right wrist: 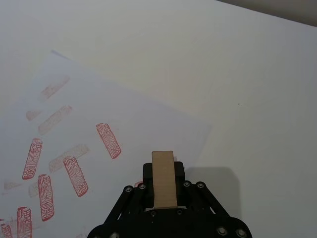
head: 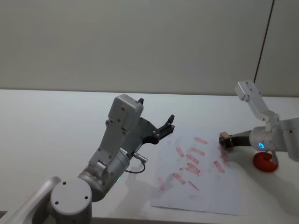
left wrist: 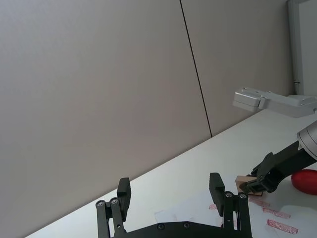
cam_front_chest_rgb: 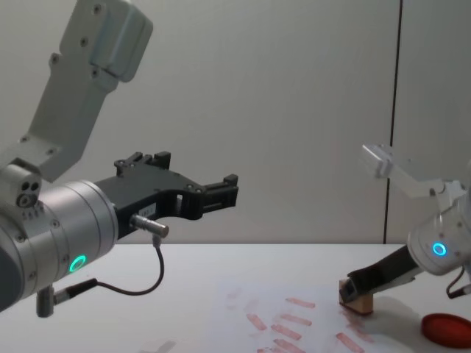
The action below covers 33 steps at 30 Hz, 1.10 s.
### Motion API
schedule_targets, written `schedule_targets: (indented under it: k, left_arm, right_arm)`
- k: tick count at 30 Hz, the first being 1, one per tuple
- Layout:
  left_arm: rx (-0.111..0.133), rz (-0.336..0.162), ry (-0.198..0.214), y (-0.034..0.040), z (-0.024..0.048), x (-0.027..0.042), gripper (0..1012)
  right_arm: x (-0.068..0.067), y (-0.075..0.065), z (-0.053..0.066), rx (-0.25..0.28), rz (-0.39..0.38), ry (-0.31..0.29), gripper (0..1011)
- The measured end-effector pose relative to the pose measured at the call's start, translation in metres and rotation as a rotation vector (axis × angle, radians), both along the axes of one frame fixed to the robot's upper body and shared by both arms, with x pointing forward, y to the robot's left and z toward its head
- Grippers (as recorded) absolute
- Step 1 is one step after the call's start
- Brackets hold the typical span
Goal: Use the one hand to pick up the stamp and affix it onto the A4 paper.
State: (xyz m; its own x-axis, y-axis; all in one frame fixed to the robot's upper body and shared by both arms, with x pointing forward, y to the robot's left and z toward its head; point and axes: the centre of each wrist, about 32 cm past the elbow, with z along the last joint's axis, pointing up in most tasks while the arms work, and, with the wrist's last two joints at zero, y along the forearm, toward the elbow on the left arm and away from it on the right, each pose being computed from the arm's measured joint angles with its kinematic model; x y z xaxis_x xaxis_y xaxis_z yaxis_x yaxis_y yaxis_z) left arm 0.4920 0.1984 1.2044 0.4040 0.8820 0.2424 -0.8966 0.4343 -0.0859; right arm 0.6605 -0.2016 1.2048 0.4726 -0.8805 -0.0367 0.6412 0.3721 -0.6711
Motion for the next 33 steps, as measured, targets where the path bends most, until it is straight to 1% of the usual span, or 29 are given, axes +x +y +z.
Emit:
schedule_targets:
  k: [21,27,33]
  left_arm:
    - [0.000,0.000,0.000,0.0000,0.0000,0.0000,1002]
    - [0.000,0.000,0.000,0.0000,0.0000,0.0000,1002]
    - [0.000,0.000,0.000,0.0000,0.0000,0.0000,1002]
  right_arm:
    - [-0.015,-0.001,-0.020,0.029,0.002,-0.016,218]
    - [-0.017,-0.001,-0.022,0.039,-0.005,-0.019,218]
    - [-0.018,0.000,-0.021,0.055,-0.011,-0.033,218]
